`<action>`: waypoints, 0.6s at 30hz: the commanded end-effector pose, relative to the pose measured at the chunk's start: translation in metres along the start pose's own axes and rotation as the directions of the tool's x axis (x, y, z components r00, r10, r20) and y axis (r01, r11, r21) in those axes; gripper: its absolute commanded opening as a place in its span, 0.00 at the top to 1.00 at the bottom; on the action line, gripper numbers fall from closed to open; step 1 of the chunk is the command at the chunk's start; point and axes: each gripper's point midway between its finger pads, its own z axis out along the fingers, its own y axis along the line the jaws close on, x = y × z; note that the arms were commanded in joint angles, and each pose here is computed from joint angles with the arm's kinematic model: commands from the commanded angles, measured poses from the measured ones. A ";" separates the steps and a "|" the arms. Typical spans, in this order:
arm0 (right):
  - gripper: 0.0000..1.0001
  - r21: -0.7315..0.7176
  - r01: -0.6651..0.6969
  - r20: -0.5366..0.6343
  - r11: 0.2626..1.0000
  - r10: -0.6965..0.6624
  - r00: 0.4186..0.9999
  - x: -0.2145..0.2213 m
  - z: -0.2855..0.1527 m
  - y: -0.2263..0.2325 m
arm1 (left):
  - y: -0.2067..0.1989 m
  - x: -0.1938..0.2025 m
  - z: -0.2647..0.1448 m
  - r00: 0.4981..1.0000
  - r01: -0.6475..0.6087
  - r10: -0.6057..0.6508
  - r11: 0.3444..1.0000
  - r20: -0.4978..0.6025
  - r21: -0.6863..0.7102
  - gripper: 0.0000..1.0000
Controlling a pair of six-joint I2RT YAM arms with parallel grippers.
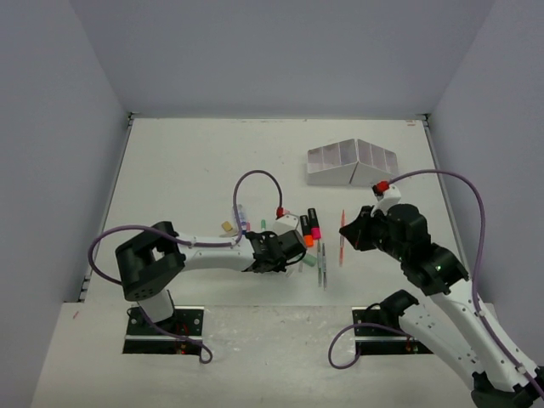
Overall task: Sort the stationery into containers
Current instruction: Close the pen cap on the pen.
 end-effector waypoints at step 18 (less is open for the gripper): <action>1.00 -0.817 0.117 0.145 0.565 0.004 0.989 0.008 -0.039 0.153 | -0.032 -0.207 -0.297 0.488 -0.292 -0.657 0.497 0.574 0.817 1.00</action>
